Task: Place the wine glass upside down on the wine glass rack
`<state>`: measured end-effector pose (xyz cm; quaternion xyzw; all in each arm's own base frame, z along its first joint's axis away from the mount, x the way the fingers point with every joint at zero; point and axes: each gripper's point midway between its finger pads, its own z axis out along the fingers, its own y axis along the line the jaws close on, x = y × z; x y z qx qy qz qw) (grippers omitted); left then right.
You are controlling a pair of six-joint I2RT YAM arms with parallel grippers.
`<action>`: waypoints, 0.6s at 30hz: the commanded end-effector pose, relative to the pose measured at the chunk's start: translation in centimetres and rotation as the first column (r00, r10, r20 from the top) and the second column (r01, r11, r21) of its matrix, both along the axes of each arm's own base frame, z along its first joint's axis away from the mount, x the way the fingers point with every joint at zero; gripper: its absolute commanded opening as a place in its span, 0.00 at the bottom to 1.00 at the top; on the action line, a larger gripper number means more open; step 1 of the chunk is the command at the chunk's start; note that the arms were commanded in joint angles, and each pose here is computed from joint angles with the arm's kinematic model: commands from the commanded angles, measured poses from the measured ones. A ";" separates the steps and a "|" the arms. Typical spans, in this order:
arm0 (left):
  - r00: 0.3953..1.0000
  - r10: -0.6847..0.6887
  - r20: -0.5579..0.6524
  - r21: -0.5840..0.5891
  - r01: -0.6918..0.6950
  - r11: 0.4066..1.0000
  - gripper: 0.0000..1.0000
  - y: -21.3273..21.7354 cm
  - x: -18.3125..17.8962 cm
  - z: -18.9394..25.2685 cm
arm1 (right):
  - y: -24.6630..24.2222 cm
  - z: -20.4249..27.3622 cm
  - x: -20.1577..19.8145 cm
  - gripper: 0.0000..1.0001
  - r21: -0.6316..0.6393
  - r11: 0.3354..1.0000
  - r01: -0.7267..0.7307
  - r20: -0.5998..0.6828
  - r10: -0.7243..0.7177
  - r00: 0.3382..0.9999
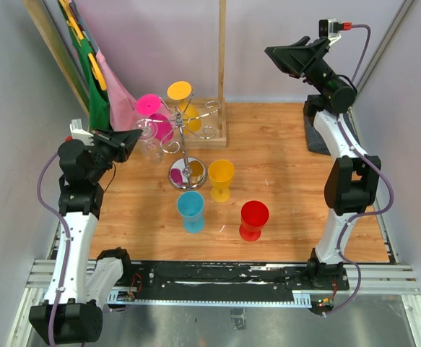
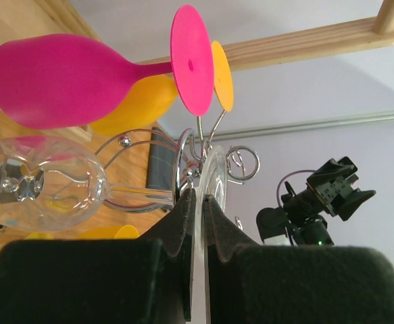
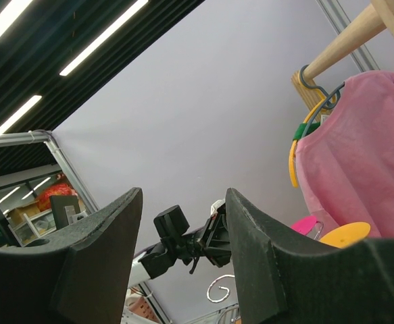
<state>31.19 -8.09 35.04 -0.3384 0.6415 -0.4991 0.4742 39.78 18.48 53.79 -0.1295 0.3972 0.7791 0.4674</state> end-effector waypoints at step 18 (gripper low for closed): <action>0.994 -0.079 0.080 0.040 0.076 0.996 0.48 -1.7 -1.9 2.5 | 0.5 -0.3 -1.8 0.54 -0.029 1.000 -0.003 0.057 0.004 0.998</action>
